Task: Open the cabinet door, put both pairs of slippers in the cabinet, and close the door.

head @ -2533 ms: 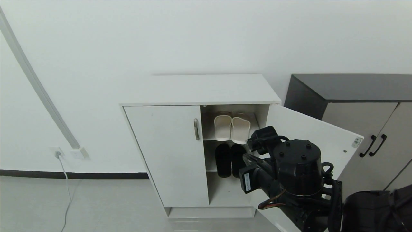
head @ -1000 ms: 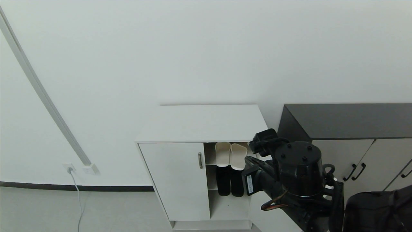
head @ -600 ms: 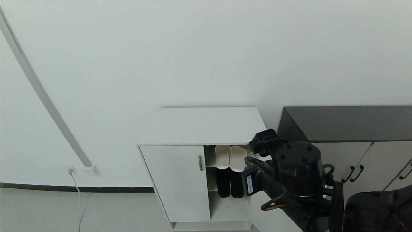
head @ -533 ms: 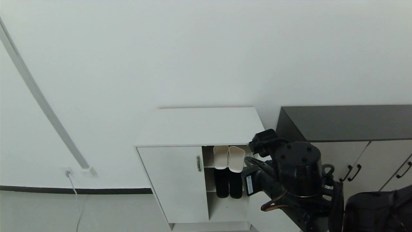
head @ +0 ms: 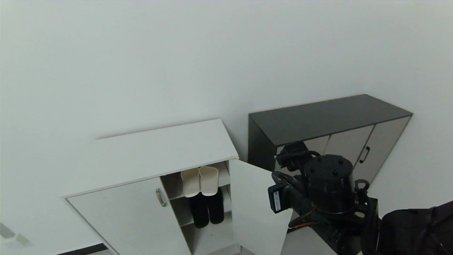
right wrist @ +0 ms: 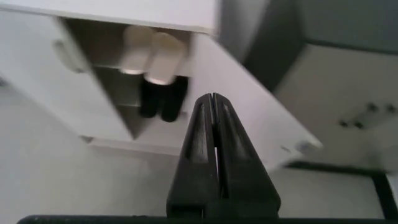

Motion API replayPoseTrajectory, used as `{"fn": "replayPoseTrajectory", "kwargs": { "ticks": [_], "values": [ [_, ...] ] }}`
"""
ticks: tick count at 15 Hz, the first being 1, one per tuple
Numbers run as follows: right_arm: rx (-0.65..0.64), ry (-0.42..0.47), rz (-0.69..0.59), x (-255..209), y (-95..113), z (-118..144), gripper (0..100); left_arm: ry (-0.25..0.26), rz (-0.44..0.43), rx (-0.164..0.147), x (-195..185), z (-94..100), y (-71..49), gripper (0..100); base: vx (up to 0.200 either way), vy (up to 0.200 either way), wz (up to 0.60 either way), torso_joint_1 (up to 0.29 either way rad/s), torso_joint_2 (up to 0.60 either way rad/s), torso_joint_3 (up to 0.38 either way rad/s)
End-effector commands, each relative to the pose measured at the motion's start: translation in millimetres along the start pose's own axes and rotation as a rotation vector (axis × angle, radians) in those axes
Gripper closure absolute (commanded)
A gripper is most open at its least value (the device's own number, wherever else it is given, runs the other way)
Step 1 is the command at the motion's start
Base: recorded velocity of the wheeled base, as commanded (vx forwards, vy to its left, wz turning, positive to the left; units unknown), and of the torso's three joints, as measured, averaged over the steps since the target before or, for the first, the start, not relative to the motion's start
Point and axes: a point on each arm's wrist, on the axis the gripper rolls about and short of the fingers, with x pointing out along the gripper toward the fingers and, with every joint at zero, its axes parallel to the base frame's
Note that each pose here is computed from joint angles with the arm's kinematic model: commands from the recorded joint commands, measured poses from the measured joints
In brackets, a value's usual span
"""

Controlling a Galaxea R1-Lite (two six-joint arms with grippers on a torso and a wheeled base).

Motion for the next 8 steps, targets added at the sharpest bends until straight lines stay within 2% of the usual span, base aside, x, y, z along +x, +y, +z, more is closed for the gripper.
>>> {"fn": "replayPoseTrajectory", "kwargs": {
  "ticks": [1,7,8],
  "values": [
    [-0.002,0.004,-0.003,1.4,-0.1,-1.2,100,0.001,0.000,0.000,0.1,0.1,0.0,100,0.000,0.000,0.00,0.000,0.00,0.000],
    [-0.005,0.013,-0.012,4.9,-1.8,-4.0,100,0.001,0.000,0.000,0.1,0.1,0.0,100,0.000,0.000,0.00,0.000,0.00,0.000],
    [-0.004,0.013,-0.015,5.4,-2.7,-3.9,100,0.001,0.000,-0.002,0.1,0.1,0.0,100,-0.200,0.000,0.00,0.017,0.01,0.002]
  ]
}}
